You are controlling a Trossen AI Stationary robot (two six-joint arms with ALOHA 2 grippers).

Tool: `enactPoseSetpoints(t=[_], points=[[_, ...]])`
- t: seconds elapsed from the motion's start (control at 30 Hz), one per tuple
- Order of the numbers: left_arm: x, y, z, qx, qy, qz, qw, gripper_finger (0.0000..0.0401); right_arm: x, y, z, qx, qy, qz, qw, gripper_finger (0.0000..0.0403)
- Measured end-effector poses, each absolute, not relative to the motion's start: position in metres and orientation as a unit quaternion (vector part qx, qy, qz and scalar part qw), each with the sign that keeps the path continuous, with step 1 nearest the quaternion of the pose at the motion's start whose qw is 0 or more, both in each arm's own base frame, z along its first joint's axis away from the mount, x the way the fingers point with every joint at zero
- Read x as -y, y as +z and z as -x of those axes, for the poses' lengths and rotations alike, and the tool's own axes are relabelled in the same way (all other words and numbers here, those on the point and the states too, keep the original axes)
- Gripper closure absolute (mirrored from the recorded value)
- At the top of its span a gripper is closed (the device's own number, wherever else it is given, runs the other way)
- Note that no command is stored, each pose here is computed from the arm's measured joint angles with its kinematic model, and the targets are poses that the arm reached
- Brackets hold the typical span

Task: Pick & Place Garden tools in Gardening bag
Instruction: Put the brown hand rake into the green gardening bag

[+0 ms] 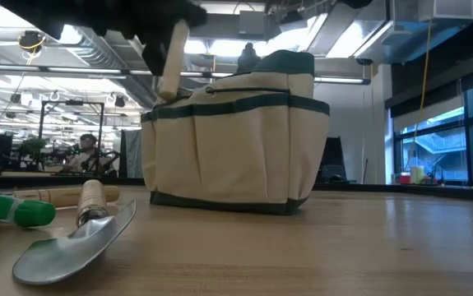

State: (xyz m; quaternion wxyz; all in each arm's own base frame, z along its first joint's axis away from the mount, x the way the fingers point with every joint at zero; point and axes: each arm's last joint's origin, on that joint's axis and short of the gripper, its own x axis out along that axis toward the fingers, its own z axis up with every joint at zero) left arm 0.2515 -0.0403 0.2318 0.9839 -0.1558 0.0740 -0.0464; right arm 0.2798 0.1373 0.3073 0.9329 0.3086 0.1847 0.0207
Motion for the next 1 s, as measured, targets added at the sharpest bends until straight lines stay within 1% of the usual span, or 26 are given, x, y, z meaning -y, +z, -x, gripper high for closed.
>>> enactPoseSetpoints(t=[0.2,0.5,0.77,1.0], points=[[0.033,0.232,-0.253,-0.066,-0.012,0.147,0.987,0.0395,-0.137,0.307,-0.280,-0.184,0.021,-0.309,0.933,0.0174],[0.029,0.227,-0.252,-0.094,-0.019,0.162,0.982,0.0395,-0.137,0.307,-0.280,-0.184,0.021,-0.309,0.933,0.0174],[0.033,0.242,-0.242,-0.067,-0.028,0.158,0.985,0.0395,-0.137,0.307,-0.280,-0.184,0.019,-0.309,0.933,0.0174],[0.029,0.246,-0.232,-0.083,0.007,0.140,0.987,0.0395,-0.135,0.306,-0.281,-0.187,0.016,-0.297,0.936,0.0174]])
